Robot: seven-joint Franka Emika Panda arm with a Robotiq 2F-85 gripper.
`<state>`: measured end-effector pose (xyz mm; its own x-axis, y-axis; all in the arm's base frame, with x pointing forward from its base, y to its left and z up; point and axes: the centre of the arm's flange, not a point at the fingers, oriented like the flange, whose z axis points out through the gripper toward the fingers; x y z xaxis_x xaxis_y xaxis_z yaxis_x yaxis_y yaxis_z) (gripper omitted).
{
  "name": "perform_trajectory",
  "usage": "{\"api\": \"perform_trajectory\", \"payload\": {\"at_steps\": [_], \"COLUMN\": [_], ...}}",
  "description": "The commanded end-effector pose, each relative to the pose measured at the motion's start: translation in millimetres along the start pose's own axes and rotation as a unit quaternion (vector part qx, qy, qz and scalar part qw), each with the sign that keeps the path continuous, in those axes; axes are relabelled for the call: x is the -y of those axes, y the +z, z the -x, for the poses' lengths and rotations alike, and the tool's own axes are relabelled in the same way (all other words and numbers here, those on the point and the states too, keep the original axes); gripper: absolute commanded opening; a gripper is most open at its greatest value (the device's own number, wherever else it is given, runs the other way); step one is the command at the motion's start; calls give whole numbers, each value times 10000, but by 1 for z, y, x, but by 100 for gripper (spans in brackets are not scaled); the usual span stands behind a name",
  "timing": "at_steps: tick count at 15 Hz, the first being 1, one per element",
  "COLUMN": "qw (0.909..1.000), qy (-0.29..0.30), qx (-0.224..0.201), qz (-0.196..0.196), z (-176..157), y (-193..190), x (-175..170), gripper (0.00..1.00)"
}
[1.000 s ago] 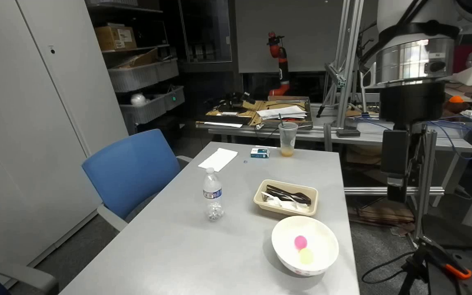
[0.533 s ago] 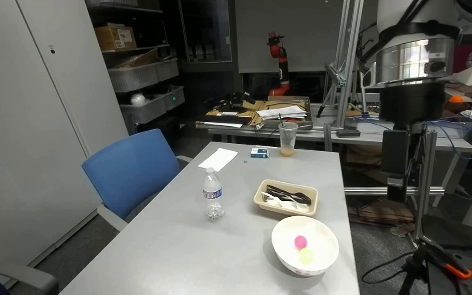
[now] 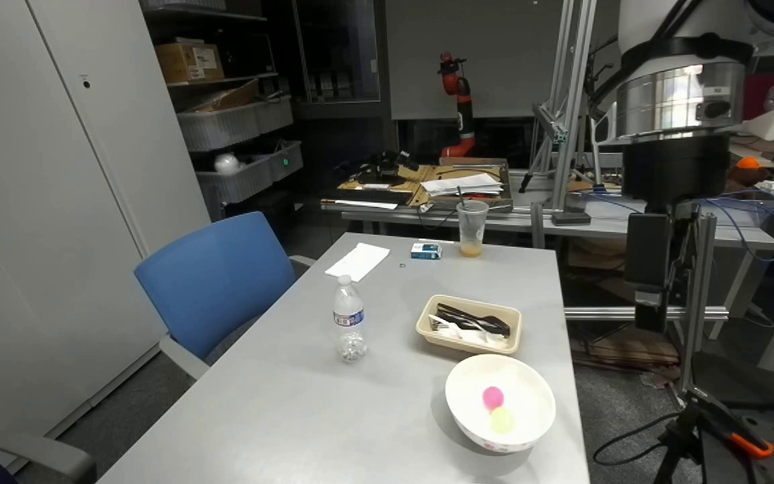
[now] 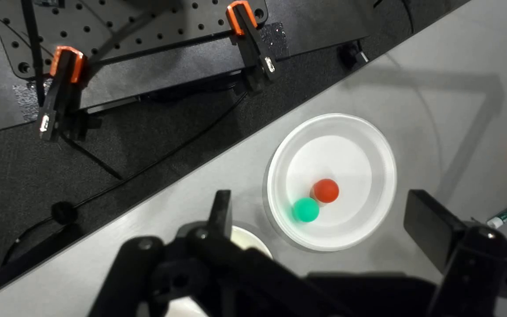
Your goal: Move the purple ball from the bowl on the right to the bowl on the left
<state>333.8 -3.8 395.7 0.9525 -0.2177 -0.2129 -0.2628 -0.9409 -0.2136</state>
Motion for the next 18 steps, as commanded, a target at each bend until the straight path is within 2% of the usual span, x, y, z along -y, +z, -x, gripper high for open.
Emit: {"api": "perform_trajectory", "payload": {"at_steps": [1,17,18], "qw": [10000,10000,9999], "qy": [0,0,-31], "qx": [0,0,-131], "qz": [0,0,47], "z": [0,0,-1], "y": [0,0,0], "x": [0,0,0], "gripper": [100,100,100]}}
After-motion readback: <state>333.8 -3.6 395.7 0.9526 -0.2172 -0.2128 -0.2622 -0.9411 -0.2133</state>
